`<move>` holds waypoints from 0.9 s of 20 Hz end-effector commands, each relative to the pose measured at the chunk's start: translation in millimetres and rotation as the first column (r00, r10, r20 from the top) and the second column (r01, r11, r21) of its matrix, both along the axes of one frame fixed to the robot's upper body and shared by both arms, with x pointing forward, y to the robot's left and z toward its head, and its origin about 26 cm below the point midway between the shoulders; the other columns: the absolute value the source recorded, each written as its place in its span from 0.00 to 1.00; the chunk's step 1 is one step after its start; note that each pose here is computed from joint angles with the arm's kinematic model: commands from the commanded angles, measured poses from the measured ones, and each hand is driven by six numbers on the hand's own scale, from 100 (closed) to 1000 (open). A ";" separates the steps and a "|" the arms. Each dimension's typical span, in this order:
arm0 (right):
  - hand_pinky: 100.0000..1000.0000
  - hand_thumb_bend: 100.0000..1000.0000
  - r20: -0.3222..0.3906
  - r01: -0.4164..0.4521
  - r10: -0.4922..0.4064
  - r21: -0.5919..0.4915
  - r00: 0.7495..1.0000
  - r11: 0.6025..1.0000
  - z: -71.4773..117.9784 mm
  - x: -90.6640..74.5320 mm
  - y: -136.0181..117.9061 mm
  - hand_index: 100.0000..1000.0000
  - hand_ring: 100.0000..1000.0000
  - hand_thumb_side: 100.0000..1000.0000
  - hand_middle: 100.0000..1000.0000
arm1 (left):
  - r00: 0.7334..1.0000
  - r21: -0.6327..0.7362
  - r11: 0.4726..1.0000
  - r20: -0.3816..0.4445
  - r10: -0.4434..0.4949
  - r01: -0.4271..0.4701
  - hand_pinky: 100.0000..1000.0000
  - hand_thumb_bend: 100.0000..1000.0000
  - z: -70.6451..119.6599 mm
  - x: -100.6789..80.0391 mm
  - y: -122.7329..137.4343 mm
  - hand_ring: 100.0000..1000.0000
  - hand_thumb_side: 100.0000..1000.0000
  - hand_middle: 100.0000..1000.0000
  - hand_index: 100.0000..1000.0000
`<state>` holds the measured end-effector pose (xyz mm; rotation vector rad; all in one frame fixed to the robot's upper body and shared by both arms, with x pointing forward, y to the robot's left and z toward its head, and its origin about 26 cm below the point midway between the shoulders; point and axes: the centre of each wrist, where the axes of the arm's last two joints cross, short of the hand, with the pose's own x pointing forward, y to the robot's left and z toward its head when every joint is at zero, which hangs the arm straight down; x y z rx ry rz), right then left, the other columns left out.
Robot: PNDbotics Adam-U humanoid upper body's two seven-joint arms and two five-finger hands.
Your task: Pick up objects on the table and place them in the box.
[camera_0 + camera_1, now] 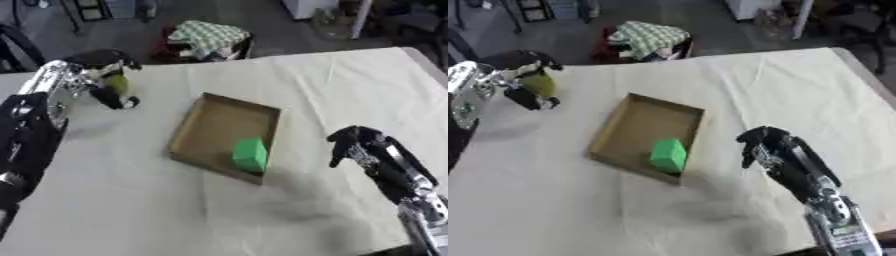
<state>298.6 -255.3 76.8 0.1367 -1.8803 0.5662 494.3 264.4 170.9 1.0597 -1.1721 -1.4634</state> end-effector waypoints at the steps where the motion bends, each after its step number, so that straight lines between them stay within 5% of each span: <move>1: 0.39 0.00 0.027 -0.007 0.007 -0.008 1.000 1.000 7.8 1.6 -0.1 0.60 0.37 0.59 0.37 | 0.974 0.007 0.985 0.146 0.172 -0.174 0.73 0.24 3.3 5.9 -0.1 0.73 0.12 0.79 0.89; 6: 0.39 0.00 0.031 -0.021 0.021 -0.009 0.999 1.000 9.6 2.6 2.7 0.60 0.37 0.60 0.37 | 0.914 -0.023 0.943 0.239 0.327 -0.331 0.72 0.22 -6.5 7.3 18.8 0.72 0.09 0.78 0.88; 7: 0.39 0.00 0.032 -0.024 0.024 -0.009 0.999 1.000 9.8 2.7 3.2 0.60 0.37 0.58 0.37 | 0.900 -0.036 0.935 0.258 0.351 -0.354 0.71 0.13 -6.2 7.2 22.9 0.72 0.05 0.78 0.87; 9: 0.39 0.00 0.032 -0.027 0.028 -0.010 0.999 1.000 10.1 2.9 3.8 0.60 0.37 0.60 0.37 | 0.871 -0.059 0.918 0.297 0.391 -0.392 0.70 0.18 -5.5 6.5 30.5 0.71 0.06 0.77 0.87; 18: 0.39 0.00 0.042 -0.045 0.046 -0.016 0.998 0.999 13.5 4.2 7.3 0.60 0.37 0.61 0.37 | 0.804 -0.128 0.868 0.334 0.492 -0.479 0.69 0.15 -16.2 1.7 54.2 0.69 0.05 0.76 0.86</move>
